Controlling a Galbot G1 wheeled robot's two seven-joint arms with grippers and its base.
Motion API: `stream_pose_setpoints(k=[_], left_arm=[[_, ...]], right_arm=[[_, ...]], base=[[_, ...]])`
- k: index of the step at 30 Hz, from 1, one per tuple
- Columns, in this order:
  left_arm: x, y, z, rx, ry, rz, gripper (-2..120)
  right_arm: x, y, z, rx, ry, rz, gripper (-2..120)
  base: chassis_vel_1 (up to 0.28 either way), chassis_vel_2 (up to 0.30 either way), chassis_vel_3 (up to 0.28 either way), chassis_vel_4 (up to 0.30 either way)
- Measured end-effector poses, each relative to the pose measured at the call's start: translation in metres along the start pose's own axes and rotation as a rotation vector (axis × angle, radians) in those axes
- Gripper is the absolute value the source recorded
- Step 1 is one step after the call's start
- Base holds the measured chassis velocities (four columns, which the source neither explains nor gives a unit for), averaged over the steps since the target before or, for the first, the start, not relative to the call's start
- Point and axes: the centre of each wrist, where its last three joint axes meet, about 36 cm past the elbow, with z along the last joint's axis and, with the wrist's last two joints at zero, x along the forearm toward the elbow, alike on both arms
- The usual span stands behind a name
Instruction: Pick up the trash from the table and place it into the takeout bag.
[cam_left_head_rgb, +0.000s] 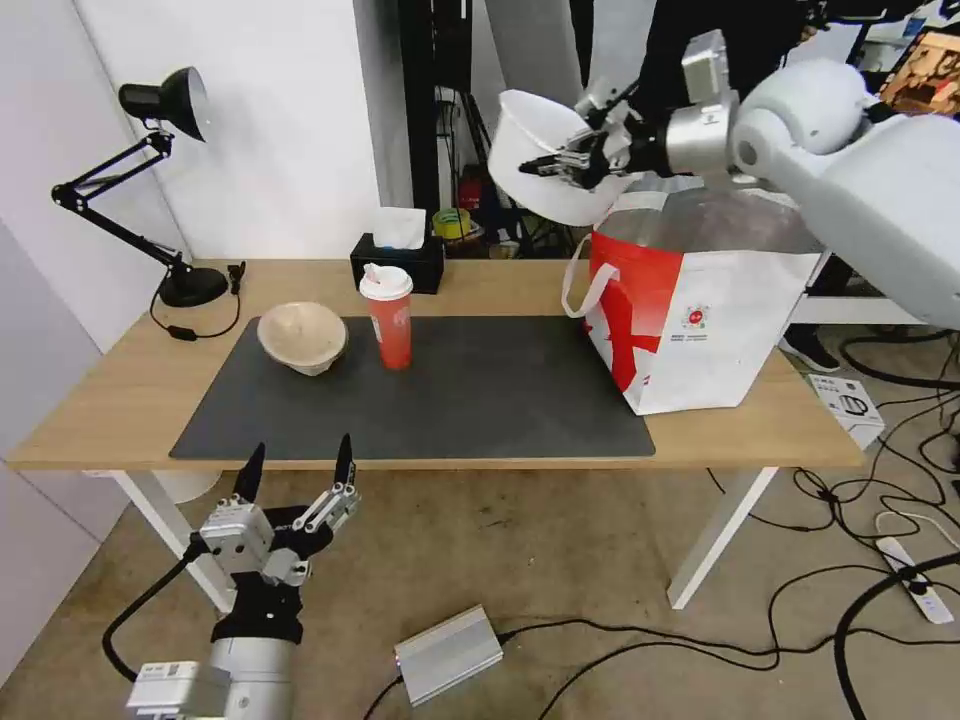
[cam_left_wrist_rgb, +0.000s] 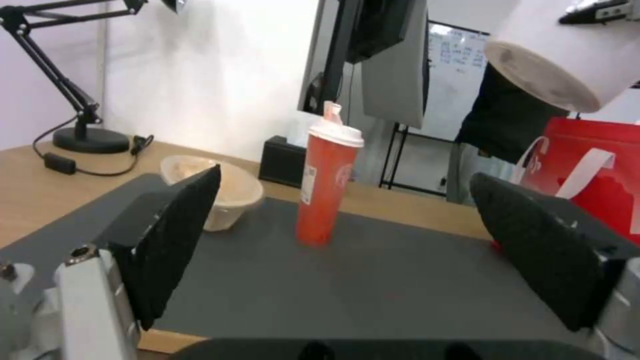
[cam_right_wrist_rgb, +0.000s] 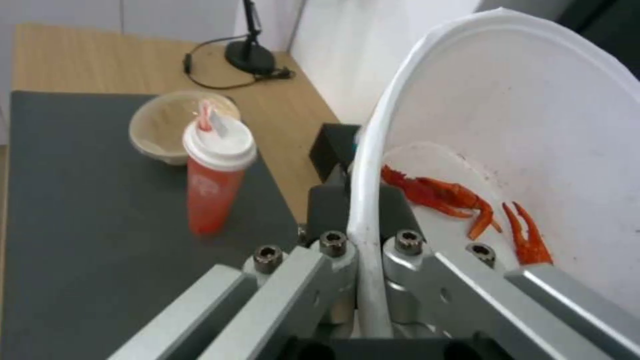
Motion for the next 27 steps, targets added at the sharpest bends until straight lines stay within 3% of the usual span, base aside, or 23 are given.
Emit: stream_pose_setpoints(k=[14, 27], left_arm=[[0.003, -0.001, 0.001, -0.009, 0.012, 0.014, 100], [0.003, 0.000, 0.000, -0.013, 0.009, 0.016, 100]], right_arm=[[0.057, -0.011, 0.044, -0.057, 0.035, 0.085, 0], [0.075, -0.019, 0.085, -0.120, 0.056, 0.138, 0]], base=[[0.000, 0.000, 0.000, 0.000], [0.000, 0.000, 0.000, 0.000]])
